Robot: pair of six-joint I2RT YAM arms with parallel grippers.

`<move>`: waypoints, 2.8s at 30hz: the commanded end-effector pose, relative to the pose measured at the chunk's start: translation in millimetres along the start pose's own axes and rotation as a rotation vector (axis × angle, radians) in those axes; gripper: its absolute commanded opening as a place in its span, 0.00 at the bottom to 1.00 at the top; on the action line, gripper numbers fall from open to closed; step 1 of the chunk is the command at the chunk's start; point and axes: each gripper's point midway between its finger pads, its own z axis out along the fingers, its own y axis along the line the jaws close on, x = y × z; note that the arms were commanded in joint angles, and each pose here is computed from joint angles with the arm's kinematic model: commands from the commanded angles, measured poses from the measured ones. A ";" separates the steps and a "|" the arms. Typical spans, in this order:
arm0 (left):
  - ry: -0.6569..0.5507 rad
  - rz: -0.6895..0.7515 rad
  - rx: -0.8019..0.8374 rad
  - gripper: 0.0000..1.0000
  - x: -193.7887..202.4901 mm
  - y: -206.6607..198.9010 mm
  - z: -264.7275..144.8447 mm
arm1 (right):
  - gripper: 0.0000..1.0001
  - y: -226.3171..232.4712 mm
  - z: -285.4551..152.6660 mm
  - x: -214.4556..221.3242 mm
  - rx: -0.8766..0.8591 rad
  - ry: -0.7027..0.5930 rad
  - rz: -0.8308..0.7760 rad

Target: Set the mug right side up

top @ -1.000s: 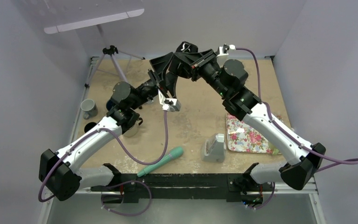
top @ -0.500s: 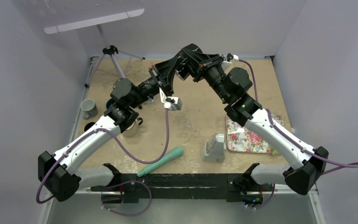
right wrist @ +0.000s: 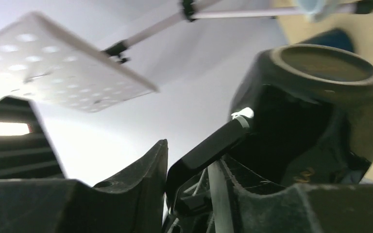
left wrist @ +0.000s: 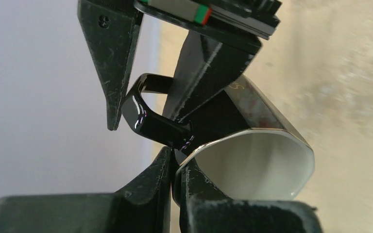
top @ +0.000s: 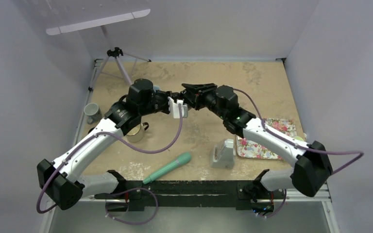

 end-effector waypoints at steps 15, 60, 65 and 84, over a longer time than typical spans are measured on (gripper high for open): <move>0.406 -0.505 0.328 0.00 95.1 -135.4 1.2 | 0.64 -162.1 45.4 -38.9 0.441 0.118 -0.139; 0.543 -1.068 0.392 0.87 79.4 -71.9 -34.0 | 0.81 -52.5 -293.0 -330.9 0.950 -1.341 -0.752; 0.490 -1.096 0.393 0.87 62.3 -71.9 -42.6 | 0.83 -74.6 -328.6 -355.3 0.924 -1.436 -0.550; 0.421 -1.122 0.398 0.87 47.5 -74.8 -46.3 | 0.89 -101.1 -360.9 -377.4 1.056 -1.487 -0.462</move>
